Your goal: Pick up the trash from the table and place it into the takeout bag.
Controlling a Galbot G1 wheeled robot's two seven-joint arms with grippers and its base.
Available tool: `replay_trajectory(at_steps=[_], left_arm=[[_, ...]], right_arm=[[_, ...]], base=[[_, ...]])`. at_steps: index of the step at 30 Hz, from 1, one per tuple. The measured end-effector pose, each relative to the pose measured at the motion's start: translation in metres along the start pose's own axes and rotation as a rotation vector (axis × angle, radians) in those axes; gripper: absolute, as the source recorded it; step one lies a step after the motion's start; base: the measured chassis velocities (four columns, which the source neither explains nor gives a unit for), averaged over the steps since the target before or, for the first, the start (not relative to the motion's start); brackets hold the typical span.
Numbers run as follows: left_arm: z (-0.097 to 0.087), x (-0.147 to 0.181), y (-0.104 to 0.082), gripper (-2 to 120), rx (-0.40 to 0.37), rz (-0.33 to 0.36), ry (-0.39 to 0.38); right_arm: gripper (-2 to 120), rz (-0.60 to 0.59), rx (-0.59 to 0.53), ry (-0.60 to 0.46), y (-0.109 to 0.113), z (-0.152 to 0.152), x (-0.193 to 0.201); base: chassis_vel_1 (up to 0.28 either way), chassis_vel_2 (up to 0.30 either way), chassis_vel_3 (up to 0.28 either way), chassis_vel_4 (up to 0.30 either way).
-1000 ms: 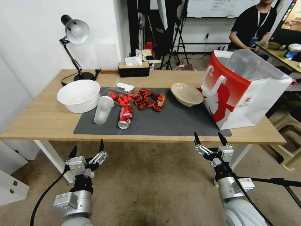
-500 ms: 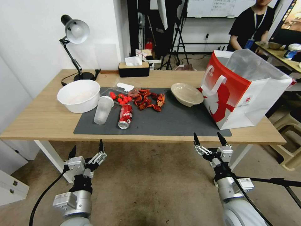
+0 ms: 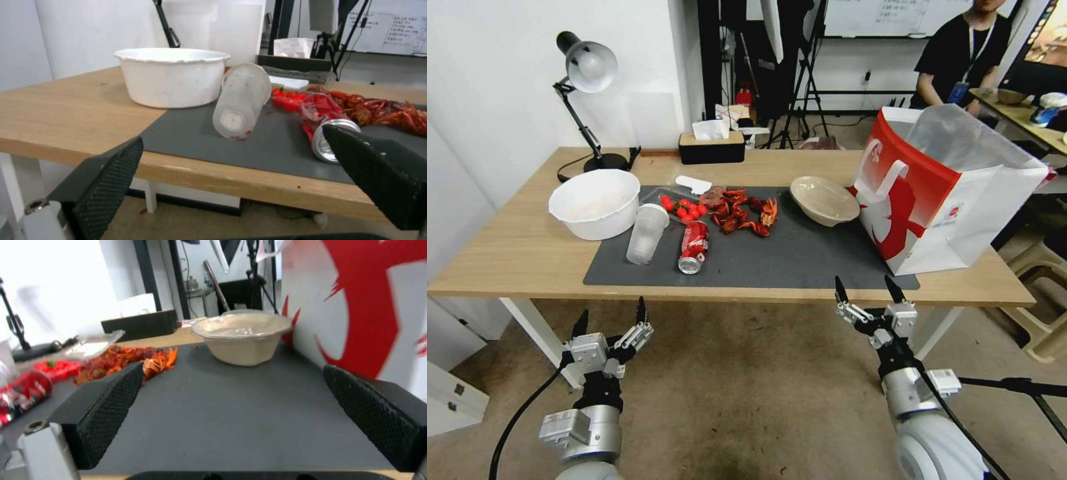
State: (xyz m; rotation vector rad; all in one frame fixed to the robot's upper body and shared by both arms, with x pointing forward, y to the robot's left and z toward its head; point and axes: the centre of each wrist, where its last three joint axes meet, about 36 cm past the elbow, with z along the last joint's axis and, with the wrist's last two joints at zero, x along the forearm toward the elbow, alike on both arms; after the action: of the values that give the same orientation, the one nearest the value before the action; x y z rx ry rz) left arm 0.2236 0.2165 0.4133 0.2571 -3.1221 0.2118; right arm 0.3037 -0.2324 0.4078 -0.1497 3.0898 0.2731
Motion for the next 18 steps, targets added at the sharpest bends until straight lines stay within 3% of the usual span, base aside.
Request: replay_trajectory(at_steps=[8, 11, 18], left_arm=[[0.000, 0.000, 0.000, 100, -0.003, 0.001, 0.001], [-0.001, 0.000, 0.000, 100, -0.005, 0.001, 0.002], [0.000, 0.001, -0.002, 100, -0.006, 0.002, 0.004]], right_arm=[[100, 0.036, -0.180, 0.077, 0.011, -0.023, -0.034], [100, 0.066, -0.330, 0.137, 0.018, -0.039, -0.056], [100, 0.094, -0.542, 0.190, 0.029, -0.067, -0.098]], base=[[0.000, 0.000, 0.000, 0.000], [0.000, 0.000, 0.000, 0.000], [0.000, 0.000, 0.000, 0.000]])
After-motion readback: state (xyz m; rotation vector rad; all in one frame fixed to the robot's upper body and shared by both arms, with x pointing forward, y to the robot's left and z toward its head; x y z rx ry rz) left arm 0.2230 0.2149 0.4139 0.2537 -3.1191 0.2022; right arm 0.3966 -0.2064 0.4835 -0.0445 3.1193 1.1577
